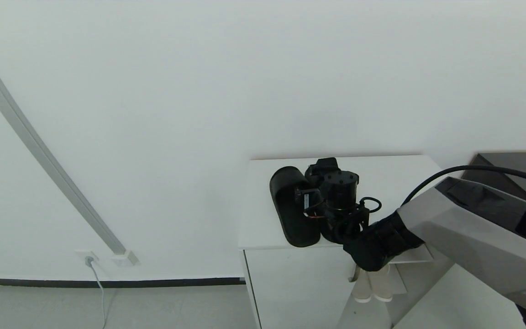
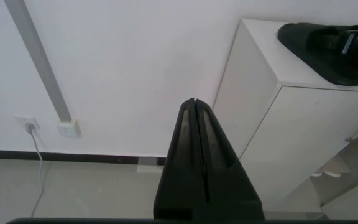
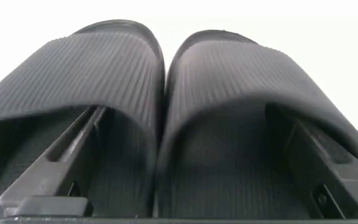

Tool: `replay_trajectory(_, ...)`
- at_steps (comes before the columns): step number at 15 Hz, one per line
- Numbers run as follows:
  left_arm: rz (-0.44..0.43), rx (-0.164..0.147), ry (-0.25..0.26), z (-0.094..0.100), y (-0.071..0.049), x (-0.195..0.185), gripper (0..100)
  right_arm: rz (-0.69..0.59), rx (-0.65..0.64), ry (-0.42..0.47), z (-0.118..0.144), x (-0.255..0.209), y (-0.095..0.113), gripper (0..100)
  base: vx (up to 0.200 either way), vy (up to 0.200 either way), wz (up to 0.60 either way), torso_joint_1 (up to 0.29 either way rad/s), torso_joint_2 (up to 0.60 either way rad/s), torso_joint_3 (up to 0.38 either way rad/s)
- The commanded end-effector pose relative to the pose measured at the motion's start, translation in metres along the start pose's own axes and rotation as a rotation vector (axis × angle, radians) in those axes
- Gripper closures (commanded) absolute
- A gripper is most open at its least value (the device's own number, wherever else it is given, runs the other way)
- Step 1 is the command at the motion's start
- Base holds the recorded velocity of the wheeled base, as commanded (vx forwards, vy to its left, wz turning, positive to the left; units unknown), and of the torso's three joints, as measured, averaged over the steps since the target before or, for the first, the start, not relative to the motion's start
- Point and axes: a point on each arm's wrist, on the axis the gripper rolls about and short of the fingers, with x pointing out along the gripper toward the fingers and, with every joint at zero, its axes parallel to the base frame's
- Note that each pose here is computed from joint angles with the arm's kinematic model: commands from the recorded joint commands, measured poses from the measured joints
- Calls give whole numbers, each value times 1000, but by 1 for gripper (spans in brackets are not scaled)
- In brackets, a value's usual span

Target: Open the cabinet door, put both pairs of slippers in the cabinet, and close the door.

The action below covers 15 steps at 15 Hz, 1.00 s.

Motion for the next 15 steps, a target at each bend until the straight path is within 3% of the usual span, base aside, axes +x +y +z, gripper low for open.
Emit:
replay_trajectory(1,-1,0,0,0,0,0,100,-4,-5,9,-10,9,0,0,0,0,0,0,0,0)
replay_trajectory(3,1,-1,0,0,0,0,100,-4,0,0,-11,14,3,0,0,0,0,0,0,0)
replay_trajectory(4,1,-1,0,0,0,0,100,-4,1,-2,-10,14,3,100,0,0,0,0,0,0)
replay_trajectory(15,1,-1,0,0,0,0,100,8,5,-11,6,-2,2,100,0,0,0,0,0,0)
